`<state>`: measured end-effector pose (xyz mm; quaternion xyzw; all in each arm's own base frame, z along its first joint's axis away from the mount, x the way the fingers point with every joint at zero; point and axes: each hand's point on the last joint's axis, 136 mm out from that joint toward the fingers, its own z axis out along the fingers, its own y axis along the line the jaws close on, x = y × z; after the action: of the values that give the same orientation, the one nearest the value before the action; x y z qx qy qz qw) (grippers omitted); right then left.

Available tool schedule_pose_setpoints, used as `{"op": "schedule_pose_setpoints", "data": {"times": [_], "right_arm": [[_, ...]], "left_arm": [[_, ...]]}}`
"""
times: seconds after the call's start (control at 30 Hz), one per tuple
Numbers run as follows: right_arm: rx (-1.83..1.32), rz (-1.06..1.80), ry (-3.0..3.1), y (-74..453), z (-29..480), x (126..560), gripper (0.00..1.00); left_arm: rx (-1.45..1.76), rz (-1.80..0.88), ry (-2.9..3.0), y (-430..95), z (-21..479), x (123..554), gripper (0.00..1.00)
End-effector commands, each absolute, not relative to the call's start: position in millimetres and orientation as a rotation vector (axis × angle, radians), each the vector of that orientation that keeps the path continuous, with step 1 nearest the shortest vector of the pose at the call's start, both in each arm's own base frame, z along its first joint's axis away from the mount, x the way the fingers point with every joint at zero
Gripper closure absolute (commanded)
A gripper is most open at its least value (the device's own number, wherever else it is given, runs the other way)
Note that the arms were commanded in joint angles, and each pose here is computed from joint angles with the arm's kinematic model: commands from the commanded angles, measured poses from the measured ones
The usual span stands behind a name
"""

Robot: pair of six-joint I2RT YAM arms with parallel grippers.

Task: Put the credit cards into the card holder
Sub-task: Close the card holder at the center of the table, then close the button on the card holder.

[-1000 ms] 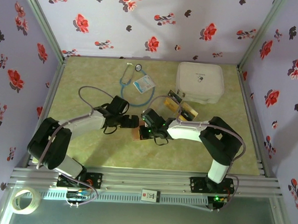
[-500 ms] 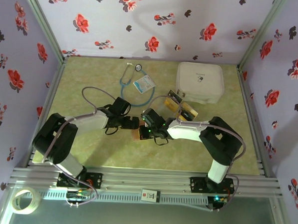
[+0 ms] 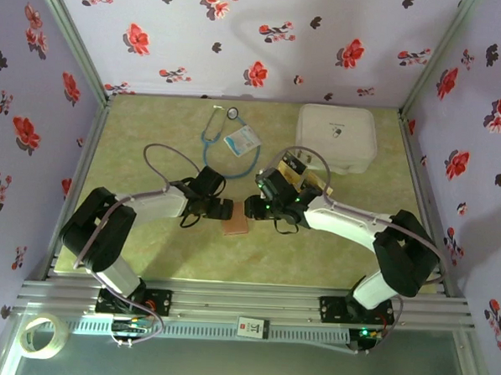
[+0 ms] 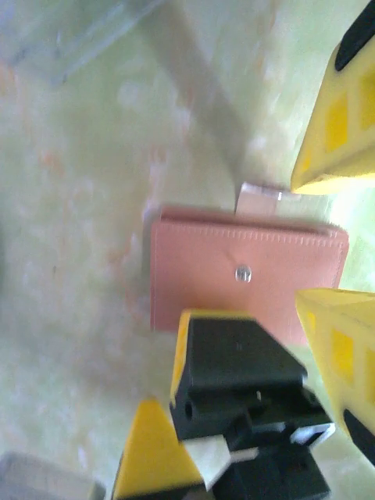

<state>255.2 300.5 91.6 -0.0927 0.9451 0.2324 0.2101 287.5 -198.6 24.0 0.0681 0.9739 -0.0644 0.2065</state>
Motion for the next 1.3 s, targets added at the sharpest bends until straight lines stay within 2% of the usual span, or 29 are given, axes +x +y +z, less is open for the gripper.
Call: {"op": "schedule_pose_setpoints", "data": {"times": [0.0, 0.7, 1.03, 1.27], "right_arm": [[-0.239, 0.484, 2.673, 278, 88, 258, 0.63], [-0.274, 0.480, 2.717, 293, 74, 273, 0.69], [-0.262, 0.488, 2.740, 293, 63, 274, 0.77], [-0.262, 0.503, 2.743, 294, 61, 273, 0.89]], "left_arm": [[0.217, 0.022, 2.762, -174, 11, 279, 0.00], [0.229, 0.031, 2.761, -177, 9, 278, 0.00], [0.230, 0.028, 2.760, -178, 8, 278, 0.00], [0.231, 0.025, 2.757, -179, 9, 279, 0.00]]}}
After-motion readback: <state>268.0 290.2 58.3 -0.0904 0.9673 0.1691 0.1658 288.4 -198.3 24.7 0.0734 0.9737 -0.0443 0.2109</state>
